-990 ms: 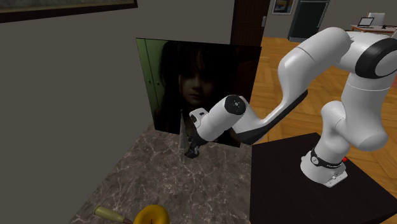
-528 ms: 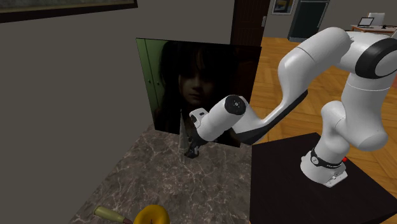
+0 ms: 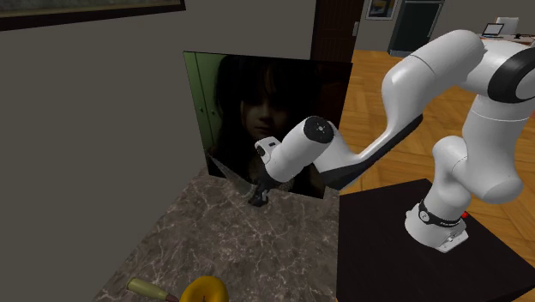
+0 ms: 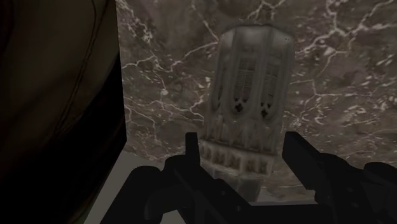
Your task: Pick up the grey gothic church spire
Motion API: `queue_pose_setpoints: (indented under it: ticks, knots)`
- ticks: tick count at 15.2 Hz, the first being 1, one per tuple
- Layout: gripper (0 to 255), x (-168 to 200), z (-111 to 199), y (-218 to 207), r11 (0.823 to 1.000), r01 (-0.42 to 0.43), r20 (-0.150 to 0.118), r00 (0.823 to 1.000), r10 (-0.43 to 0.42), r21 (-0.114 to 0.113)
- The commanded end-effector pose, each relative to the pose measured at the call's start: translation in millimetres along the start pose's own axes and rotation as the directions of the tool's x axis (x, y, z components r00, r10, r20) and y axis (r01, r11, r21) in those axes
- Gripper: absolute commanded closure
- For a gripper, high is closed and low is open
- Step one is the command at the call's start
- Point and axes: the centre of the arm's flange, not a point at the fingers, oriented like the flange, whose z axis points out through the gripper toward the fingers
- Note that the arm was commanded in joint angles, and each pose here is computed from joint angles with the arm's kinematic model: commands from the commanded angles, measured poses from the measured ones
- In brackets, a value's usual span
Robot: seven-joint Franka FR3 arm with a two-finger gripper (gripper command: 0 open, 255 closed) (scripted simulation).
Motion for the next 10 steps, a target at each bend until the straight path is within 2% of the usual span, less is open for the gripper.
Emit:
queue_pose_setpoints:
  ticks: [1, 8, 10]
  knots:
    - [255, 5.5, -9.5, 2.8, 1.000, 0.000, 0.000, 1.000, 0.000, 0.000]
    - [255, 23.0, -40.8, 12.0, 1.000, 0.000, 0.000, 1.000, 0.000, 0.000]
    - [255, 23.3, -41.5, 12.2, 1.000, 0.000, 0.000, 1.000, 0.000, 0.000]
